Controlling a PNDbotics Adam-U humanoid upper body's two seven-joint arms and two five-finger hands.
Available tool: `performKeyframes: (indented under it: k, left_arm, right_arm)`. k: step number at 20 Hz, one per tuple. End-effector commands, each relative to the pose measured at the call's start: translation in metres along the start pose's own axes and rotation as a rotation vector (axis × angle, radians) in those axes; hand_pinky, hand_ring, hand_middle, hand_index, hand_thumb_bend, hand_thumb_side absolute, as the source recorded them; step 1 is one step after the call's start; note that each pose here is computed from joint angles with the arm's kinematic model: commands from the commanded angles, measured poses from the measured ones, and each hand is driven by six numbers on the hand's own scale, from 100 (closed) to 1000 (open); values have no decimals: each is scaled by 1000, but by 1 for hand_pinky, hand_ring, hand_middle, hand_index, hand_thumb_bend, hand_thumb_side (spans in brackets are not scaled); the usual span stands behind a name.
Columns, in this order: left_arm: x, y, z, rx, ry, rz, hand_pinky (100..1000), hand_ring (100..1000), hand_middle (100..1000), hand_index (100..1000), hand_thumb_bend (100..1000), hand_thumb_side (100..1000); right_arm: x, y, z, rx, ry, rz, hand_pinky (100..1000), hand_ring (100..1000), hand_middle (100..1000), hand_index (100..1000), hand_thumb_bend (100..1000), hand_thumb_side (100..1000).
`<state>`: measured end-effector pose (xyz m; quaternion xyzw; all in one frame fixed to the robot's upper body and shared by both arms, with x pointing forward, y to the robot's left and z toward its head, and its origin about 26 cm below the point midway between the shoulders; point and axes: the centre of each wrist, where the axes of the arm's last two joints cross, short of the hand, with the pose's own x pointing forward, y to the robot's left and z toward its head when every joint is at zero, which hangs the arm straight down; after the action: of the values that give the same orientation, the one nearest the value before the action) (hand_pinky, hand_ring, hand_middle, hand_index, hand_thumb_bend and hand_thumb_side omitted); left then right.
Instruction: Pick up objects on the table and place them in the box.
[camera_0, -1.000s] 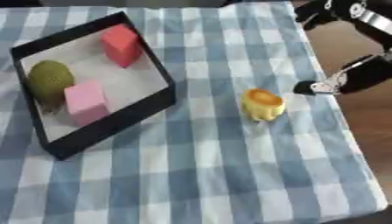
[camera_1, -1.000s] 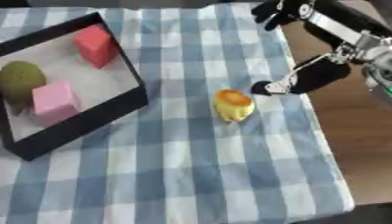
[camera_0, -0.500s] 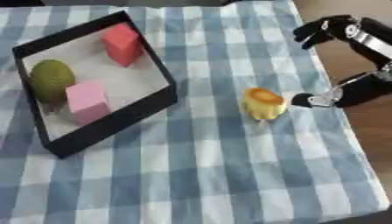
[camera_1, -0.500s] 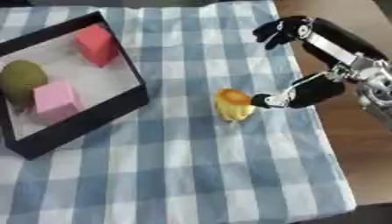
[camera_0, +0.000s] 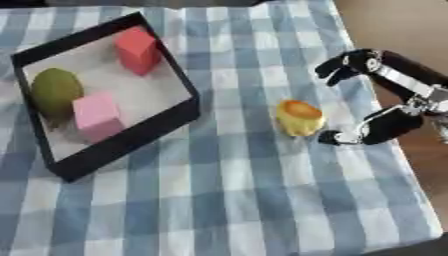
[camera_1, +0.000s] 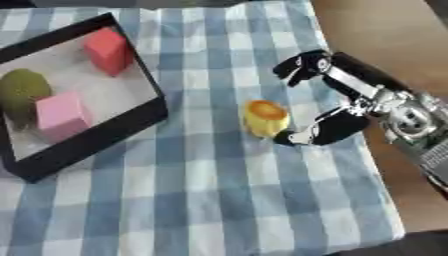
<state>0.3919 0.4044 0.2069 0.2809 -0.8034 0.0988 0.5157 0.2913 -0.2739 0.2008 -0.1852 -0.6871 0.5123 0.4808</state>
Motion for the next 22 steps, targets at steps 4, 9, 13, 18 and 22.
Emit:
performKeyframes:
  k: [4, 9, 13, 18, 22]
  left_arm:
    - [13, 5, -6, 6, -39, -1, 807, 825, 741, 907, 293, 904]
    - [13, 4, -6, 4, -37, 2, 808, 826, 741, 907, 292, 906]
    - [11, 3, -5, 2, -33, 4, 809, 826, 741, 905, 290, 908]
    - [11, 1, -5, -1, -31, 9, 809, 826, 741, 903, 284, 909]
    - [11, 1, -5, -1, -29, 13, 809, 827, 741, 903, 287, 911]
  right_arm:
    - [7, 1, -1, 1, 27, 28, 830, 736, 731, 820, 611, 155]
    - [8, 3, -2, -29, 67, 46, 830, 738, 732, 821, 599, 146]
    - [9, 3, -3, -54, 85, 81, 835, 753, 743, 829, 587, 150]
    - [4, 7, -6, -49, 126, 118, 835, 762, 748, 829, 575, 124]
    - [-2, 11, -10, -31, 148, 125, 835, 763, 748, 825, 571, 149]
